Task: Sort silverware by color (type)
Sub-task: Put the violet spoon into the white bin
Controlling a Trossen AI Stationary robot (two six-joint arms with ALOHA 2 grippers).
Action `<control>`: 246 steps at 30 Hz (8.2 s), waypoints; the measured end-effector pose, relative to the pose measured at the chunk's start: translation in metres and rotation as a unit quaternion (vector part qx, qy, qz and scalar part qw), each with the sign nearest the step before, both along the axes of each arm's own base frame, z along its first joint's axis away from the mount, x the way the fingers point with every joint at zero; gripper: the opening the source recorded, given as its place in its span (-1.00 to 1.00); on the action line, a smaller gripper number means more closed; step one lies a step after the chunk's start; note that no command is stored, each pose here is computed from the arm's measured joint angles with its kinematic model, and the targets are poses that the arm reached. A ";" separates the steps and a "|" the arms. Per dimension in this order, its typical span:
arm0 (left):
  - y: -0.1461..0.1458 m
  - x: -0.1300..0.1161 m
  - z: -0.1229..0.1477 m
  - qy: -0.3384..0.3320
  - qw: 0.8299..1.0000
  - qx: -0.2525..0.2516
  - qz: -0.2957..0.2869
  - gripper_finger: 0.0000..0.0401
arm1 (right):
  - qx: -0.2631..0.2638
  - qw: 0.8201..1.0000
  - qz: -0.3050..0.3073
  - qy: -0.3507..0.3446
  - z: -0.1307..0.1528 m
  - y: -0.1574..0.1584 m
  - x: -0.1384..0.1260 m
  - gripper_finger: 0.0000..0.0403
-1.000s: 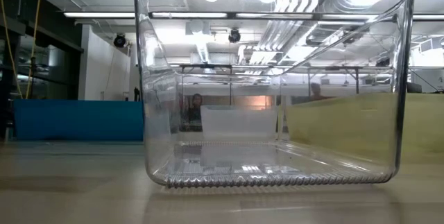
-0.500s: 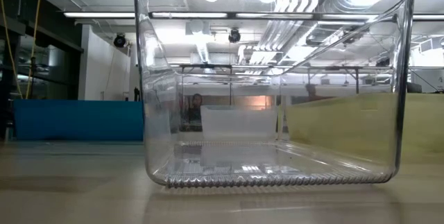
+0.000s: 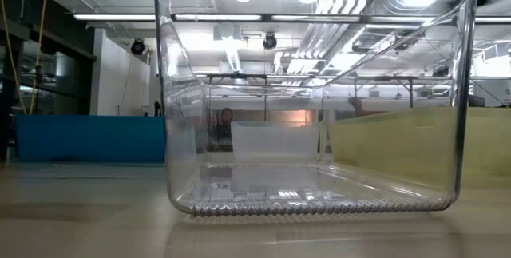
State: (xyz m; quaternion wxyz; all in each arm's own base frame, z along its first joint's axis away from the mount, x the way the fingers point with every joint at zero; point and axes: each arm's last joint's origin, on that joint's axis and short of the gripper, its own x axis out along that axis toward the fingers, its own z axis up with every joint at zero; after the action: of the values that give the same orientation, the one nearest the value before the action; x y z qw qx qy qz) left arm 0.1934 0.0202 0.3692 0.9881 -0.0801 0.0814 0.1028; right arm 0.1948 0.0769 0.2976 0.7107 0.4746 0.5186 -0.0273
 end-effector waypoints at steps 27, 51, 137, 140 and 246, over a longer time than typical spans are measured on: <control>0.000 0.000 0.000 0.000 1.000 0.000 0.000 -0.52 | 0.034 0.924 -0.167 0.343 -0.147 0.091 -0.053 -0.09; 0.000 0.000 -0.001 0.002 1.000 0.000 0.000 -0.52 | 0.012 0.889 -0.246 0.387 -0.170 0.075 -0.067 -0.33; 0.006 0.010 0.017 -0.111 0.993 -0.041 -0.014 -0.52 | -0.346 0.841 -0.021 -0.416 0.040 -0.134 0.094 -0.99; 0.005 -0.001 0.024 -0.127 0.992 -0.024 -0.003 -0.52 | -0.337 0.861 -0.057 -0.376 0.026 -0.157 0.109 -0.99; 0.007 -0.013 0.028 -0.132 0.990 -0.006 0.052 -0.52 | -0.236 0.899 -0.267 0.254 -0.101 -0.281 -0.006 0.11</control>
State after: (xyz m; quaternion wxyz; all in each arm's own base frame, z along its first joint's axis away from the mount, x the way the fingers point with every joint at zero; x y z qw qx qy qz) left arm 0.1809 0.0275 0.3970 0.9831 -0.1030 -0.0534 0.1419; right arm 0.1892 -0.2042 0.1967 0.6118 0.3907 0.5139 -0.4571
